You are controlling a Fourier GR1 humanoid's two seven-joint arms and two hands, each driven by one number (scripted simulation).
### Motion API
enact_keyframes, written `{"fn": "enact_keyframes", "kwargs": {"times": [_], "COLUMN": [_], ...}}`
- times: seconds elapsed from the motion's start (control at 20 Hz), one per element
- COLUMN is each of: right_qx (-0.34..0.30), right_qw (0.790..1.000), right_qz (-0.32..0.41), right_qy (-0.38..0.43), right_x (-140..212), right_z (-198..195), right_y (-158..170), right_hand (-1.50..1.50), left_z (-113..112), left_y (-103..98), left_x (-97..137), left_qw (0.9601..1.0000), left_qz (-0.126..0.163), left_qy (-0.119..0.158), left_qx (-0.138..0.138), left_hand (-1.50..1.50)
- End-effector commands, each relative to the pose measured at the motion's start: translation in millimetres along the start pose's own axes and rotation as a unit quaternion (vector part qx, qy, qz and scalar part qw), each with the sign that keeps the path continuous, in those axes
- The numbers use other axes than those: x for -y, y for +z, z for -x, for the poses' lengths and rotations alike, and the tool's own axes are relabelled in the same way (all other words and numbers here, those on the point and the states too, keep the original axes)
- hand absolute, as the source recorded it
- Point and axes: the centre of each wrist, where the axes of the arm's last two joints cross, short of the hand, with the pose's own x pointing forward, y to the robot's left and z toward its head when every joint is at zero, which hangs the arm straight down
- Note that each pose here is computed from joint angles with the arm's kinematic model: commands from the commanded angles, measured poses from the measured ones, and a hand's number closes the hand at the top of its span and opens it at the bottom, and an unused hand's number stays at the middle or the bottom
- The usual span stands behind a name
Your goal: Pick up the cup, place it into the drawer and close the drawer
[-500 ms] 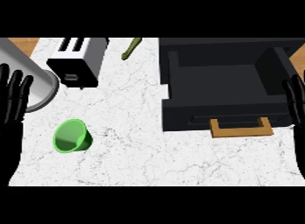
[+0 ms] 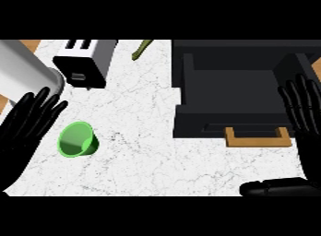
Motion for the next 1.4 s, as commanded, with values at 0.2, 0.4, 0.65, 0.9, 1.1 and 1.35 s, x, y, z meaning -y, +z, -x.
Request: {"fn": "enact_keyframes", "kwargs": {"times": [0.2,0.4,0.65,0.9,1.1,1.35], "right_qx": [-0.034,-0.032,-0.020,-0.017,-0.005,-0.016], "right_qw": [0.999,0.999,0.999,0.999,0.999,0.999], "right_qz": [-0.025,-0.032,-0.035,-0.034,-0.037,-0.043], "right_qy": [-0.011,-0.012,-0.008,-0.006,-0.002,0.001], "right_x": [8,-2,1,-8,12,11], "right_z": [20,24,12,22,8,14], "right_y": [-27,-37,-24,-46,-58,-54], "right_hand": [-1.50,-1.50,-1.50,-1.50,-1.50,-1.50], "left_z": [15,45,90,107,130,157], "left_y": [18,13,36,23,41,58], "left_x": [-86,-101,-105,-121,-140,-134], "left_qw": [0.9955,0.9940,0.9914,0.9891,0.9864,0.9851], "left_qz": [0.024,0.023,0.019,-0.003,-0.023,-0.037], "left_qy": [0.077,0.065,0.060,0.038,0.019,0.025], "left_qx": [-0.051,-0.085,-0.115,-0.142,-0.162,-0.166], "left_hand": [-1.50,-1.50,-1.50,-1.50,-1.50,-1.50]}}
